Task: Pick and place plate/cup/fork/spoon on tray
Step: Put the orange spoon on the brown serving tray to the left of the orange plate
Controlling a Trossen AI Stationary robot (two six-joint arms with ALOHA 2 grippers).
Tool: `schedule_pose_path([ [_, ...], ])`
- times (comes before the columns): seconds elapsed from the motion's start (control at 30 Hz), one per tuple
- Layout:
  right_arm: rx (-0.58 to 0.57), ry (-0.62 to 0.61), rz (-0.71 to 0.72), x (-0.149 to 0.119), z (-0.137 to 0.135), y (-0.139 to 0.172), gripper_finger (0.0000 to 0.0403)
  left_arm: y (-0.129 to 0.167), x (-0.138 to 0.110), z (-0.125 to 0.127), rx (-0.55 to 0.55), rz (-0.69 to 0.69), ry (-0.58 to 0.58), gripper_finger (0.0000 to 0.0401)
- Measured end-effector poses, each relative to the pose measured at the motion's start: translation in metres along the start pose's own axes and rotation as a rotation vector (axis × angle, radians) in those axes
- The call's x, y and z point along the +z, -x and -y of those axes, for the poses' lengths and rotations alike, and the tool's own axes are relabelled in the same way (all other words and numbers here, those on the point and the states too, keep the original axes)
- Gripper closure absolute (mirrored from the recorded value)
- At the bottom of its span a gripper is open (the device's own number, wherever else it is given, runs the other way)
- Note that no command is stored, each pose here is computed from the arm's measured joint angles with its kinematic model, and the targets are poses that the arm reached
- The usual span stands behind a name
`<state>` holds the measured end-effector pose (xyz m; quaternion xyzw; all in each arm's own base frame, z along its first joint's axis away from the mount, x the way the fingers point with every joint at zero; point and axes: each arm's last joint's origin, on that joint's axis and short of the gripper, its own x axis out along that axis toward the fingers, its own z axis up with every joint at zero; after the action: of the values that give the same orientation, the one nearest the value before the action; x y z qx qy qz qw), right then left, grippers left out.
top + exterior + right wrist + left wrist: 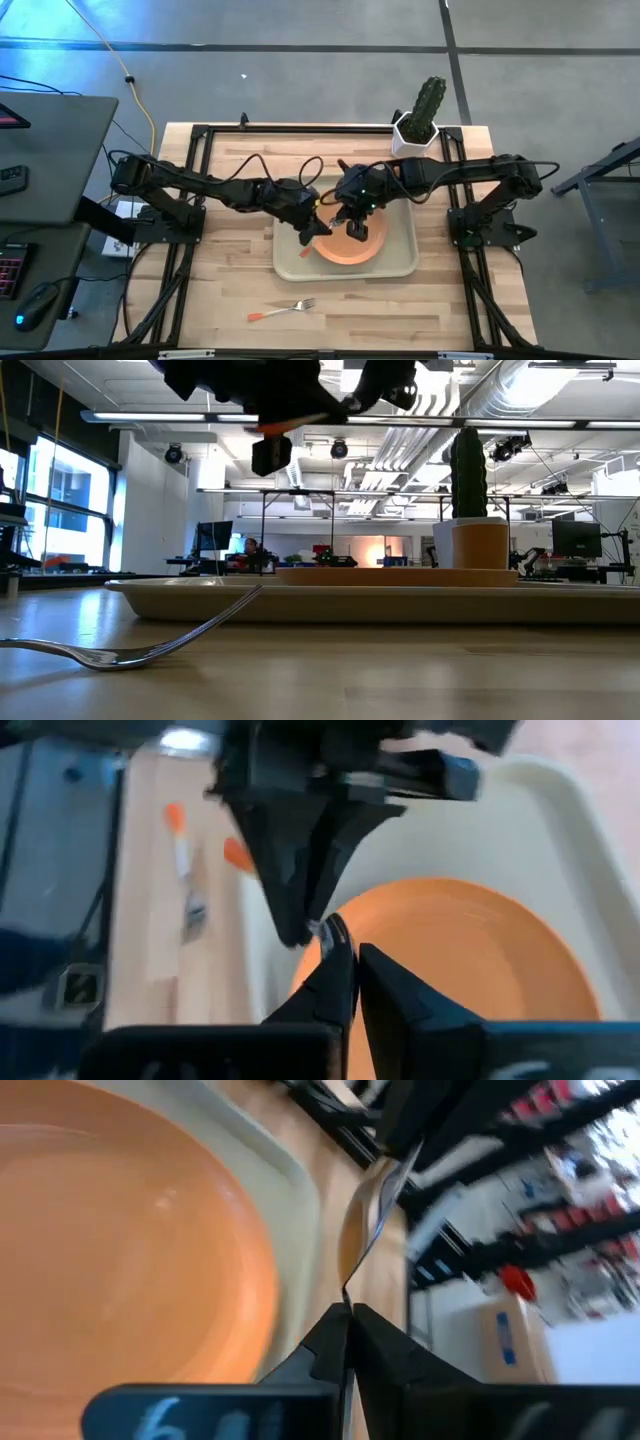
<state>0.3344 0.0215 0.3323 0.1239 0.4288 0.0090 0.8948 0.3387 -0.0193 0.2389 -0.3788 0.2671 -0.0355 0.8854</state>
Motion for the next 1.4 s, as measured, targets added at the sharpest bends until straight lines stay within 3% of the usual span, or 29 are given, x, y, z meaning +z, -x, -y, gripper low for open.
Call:
schedule_pose_path([
  [0.3,-0.295,-0.206,0.052,0.001,0.026,0.005,0.0279,0.018,-0.01,-0.009,0.384,0.086,0.128,0.0399],
  [0.53,-0.317,-0.218,0.049,-0.001,0.025,0.005,0.0226,0.026,-0.034,-0.037,0.528,0.052,0.294,0.0399],
  [0.77,-0.328,-0.218,0.05,-0.001,0.025,0.005,0.0222,0.043,-0.063,-0.067,0.486,0.25,0.503,0.04],
  [0.9,-0.327,-0.22,0.06,0.001,0.026,0.006,0.0222,0.046,-0.072,-0.077,0.493,0.362,0.557,0.04],
  [1.13,-0.337,-0.194,0.053,0.003,0.04,0.007,0.0222,0.032,-0.081,-0.09,0.585,0.386,0.586,0.04],
  [1.4,-0.301,-0.218,0.036,0.005,0.051,0.009,0.0222,0.02,-0.094,-0.103,0.636,0.279,0.61,0.0396],
])
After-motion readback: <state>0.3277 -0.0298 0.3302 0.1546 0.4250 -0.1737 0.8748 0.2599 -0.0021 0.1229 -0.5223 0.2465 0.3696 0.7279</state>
